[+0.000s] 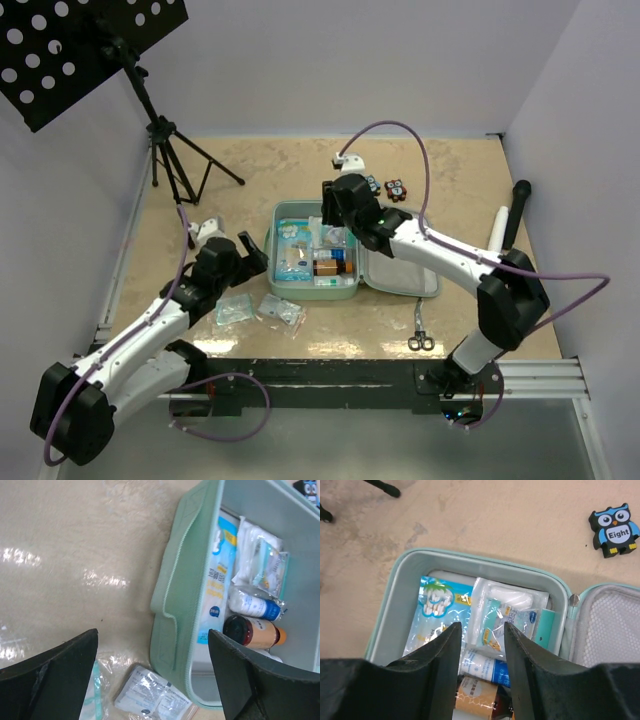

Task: Organize the medicine kit
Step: Move the medicine box to the center of the board.

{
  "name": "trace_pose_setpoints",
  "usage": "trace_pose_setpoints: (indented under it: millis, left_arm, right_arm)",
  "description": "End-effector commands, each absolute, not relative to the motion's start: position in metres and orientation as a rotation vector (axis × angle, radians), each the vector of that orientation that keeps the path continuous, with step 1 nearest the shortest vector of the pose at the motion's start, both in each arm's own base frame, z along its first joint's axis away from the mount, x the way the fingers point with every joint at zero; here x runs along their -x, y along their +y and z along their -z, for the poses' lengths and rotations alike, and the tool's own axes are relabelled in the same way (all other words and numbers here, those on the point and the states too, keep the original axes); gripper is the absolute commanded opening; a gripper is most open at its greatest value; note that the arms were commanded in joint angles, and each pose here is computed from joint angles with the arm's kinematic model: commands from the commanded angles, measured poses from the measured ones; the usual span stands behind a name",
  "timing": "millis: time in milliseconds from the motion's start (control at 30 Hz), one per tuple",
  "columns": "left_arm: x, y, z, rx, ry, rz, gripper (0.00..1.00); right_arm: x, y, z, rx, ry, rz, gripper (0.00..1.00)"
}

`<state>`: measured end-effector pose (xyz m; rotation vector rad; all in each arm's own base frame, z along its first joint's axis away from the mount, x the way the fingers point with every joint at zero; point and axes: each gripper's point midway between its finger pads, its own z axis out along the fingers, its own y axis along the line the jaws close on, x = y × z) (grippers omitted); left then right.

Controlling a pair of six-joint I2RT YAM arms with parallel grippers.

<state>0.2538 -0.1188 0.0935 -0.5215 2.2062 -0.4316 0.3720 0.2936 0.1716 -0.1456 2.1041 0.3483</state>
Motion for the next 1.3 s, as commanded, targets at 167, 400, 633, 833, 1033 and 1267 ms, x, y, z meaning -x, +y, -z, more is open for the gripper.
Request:
trace_pose_setpoints:
  millis: [167, 400, 633, 833, 1033, 1267]
  left_arm:
    - [-0.296, -0.149, -0.129, 0.239, 2.177, 0.452, 0.95]
    - [-0.323, -0.163, -0.120, 0.153, 2.242, 0.397, 0.86]
    - [-0.337, -0.149, -0.101, 0.183, 2.334, 0.207, 0.58]
    - [-0.343, -0.154, -0.090, 0.170, 2.374, 0.186, 0.42]
    - [-0.348, -0.157, -0.076, 0.192, 2.411, 0.167, 0.11]
    - [-0.353, -0.138, -0.082, 0.291, 2.368, 0.055, 0.00]
  right_arm:
    - [-0.336, 0.248, -0.180, 0.057, 2.131, -0.287, 0.43]
    - [-0.311, 0.226, -0.181, -0.008, 2.125, -0.318, 0.43]
    - [-0.302, 0.220, -0.188, -0.020, 2.109, -0.351, 0.43]
    - [-0.297, 0.217, -0.188, -0.012, 2.103, -0.364, 0.44]
    - [-0.295, 0.214, -0.188, -0.006, 2.098, -0.354, 0.44]
    - [-0.296, 0.210, -0.185, -0.005, 2.101, -0.321, 0.45]
